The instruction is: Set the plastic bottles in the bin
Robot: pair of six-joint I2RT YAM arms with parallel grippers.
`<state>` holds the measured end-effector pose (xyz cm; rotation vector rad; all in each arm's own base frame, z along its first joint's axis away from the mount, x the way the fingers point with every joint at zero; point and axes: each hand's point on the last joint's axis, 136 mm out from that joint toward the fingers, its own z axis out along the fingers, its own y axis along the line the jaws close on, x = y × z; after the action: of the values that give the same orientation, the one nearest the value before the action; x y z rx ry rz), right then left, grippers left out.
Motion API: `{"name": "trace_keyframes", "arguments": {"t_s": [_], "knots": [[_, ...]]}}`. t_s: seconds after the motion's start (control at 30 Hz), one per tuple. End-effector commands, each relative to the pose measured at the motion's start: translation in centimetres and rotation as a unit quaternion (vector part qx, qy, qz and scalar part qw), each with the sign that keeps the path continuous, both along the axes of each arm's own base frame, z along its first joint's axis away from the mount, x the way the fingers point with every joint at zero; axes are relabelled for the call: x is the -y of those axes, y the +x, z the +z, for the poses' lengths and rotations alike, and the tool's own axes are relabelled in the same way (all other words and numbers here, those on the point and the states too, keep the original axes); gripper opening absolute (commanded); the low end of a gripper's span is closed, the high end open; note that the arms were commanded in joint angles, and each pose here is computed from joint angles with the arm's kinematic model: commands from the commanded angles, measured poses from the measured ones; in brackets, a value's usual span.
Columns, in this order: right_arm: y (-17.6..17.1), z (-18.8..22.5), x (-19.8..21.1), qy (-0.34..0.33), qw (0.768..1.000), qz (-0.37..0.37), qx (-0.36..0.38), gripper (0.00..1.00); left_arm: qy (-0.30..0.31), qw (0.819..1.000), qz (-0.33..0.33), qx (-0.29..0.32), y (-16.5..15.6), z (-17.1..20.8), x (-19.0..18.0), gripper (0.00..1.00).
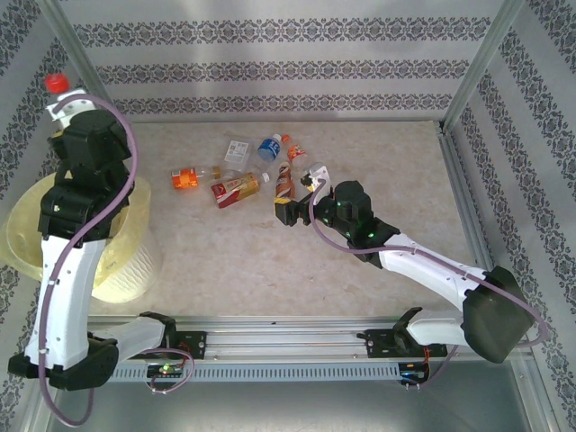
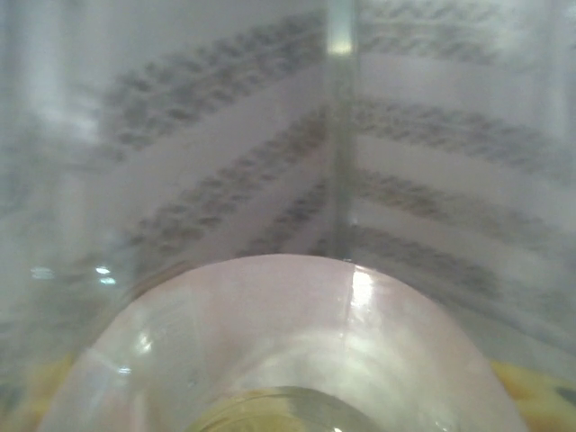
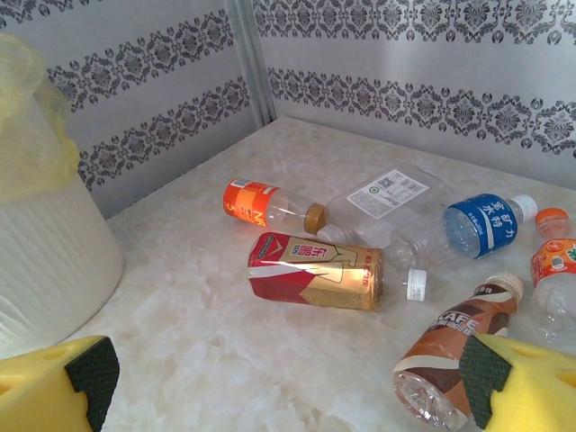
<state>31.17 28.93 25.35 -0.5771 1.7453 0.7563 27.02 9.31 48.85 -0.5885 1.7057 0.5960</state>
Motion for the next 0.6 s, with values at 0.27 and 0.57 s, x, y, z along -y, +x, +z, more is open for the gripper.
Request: {"name": "trace_keyframes", "arguments": {"t_s": [0.27,0.57], "knots": [[0.5,2.3,0.0,0.018,1.0,-0.001,0.022,0.98,-0.112,0.989,0.047,-0.079,-2.0,-7.0,-4.6,0.63],[0.6,2.1,-0.4,0.018,1.0,0.005,0.015,0.98,-0.197,0.97,0.048,-0.132,-1.9,-13.1,-5.4,0.67]]}}
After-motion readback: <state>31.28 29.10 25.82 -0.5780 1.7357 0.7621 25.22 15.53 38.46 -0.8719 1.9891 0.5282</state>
